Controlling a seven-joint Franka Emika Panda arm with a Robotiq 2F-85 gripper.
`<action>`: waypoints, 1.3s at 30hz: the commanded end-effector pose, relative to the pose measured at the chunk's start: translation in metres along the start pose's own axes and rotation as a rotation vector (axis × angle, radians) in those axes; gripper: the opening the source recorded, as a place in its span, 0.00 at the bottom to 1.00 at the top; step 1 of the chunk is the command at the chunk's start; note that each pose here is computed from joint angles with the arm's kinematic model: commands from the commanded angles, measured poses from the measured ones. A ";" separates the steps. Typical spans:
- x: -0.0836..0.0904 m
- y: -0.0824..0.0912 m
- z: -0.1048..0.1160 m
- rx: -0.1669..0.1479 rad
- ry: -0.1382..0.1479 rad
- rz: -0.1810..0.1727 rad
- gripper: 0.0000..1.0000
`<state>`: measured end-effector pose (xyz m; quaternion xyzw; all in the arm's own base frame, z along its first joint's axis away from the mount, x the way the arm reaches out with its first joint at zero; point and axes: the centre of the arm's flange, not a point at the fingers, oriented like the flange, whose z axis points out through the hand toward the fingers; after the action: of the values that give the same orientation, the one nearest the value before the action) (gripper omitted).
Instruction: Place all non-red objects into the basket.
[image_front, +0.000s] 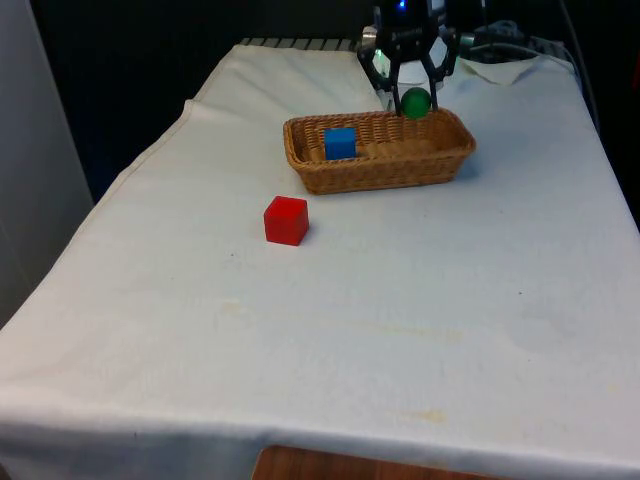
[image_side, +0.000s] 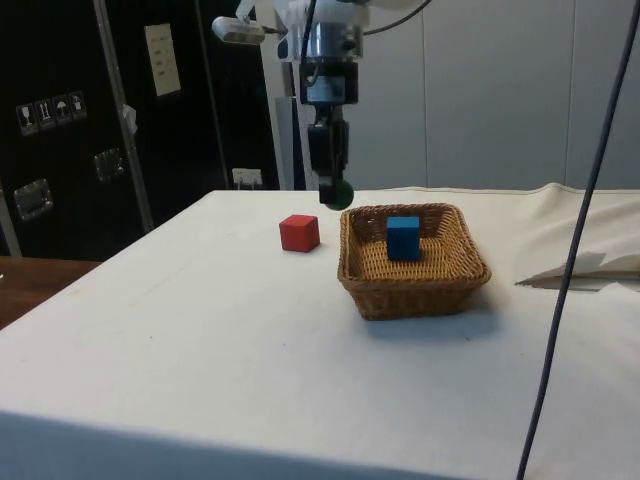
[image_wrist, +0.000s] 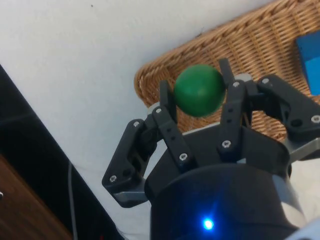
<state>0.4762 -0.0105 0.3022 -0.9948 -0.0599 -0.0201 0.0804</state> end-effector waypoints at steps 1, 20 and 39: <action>-0.003 -0.003 0.000 -0.013 0.002 -0.006 0.00; -0.036 -0.013 0.014 -0.025 -0.027 -0.071 0.00; -0.061 -0.003 0.050 -0.048 -0.019 -0.105 0.00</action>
<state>0.4168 -0.0074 0.2501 -0.9921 -0.1130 -0.0105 0.0532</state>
